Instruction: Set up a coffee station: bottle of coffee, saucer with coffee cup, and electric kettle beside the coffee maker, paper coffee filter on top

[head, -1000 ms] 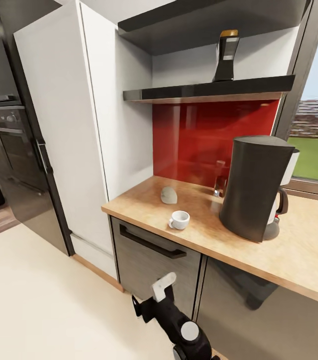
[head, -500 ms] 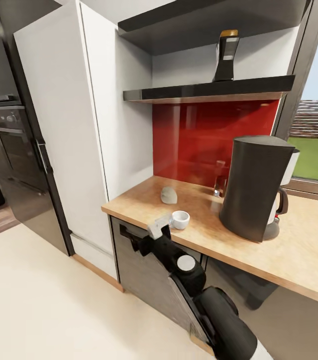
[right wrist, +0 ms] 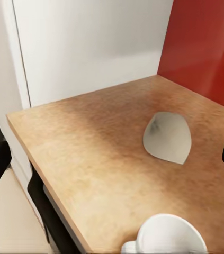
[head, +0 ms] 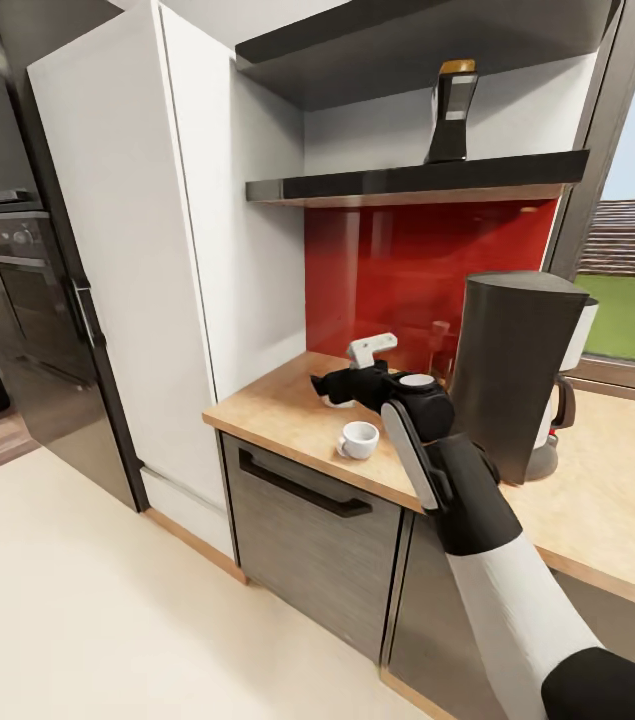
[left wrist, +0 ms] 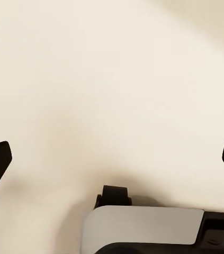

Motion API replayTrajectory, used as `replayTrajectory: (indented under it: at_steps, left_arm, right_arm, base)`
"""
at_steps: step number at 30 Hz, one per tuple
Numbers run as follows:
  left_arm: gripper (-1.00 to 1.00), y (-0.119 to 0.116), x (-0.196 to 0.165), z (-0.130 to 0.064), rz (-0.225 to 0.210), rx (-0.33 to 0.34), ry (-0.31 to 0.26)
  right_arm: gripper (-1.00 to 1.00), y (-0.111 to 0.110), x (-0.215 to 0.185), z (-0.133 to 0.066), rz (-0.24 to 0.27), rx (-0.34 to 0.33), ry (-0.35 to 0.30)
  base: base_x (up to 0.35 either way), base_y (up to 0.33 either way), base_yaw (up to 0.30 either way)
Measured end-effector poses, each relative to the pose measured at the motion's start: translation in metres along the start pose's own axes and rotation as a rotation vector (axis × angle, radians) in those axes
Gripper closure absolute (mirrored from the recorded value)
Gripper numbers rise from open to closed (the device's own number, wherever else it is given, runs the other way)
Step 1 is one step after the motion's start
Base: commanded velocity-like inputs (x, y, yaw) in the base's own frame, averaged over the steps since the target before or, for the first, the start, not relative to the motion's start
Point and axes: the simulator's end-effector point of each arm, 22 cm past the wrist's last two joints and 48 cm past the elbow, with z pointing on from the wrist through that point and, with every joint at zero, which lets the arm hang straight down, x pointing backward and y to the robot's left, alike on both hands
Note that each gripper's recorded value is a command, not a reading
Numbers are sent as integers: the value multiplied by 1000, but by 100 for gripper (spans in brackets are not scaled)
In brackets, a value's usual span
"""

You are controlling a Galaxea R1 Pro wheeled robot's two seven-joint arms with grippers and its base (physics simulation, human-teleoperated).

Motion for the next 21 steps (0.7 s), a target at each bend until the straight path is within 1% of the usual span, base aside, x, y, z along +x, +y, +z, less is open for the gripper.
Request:
replayTrajectory:
  at_steps: [3,6,8,9,14,21]
  left_arm:
    - [-100,0,0,0,0,0,0]
    - [-100,0,0,0,0,0,0]
    - [-100,1,0,0,0,-1,0]
    - [-100,1,0,0,0,-2,0]
    - [-100,1,0,0,0,-2,0]
    - [-100,1,0,0,0,-2,0]
  right_arm:
    - [-100,-1,7,4,7,-2,21]
    - [-100,3,11,6,12,-15,31]
    - [-100,9,12,7,26,-38,35]
    - [-100,14,13,7,43,-62,36]
    - [-100,29,13,6,98,-128,39]
    - [-100,32,13,5,119,-148,41]
  base:
    - [0,0,0]
    - [0,0,0]
    - [0,0,0]
    - [0,0,0]
    - [0,0,0]
    - [6,0,0]
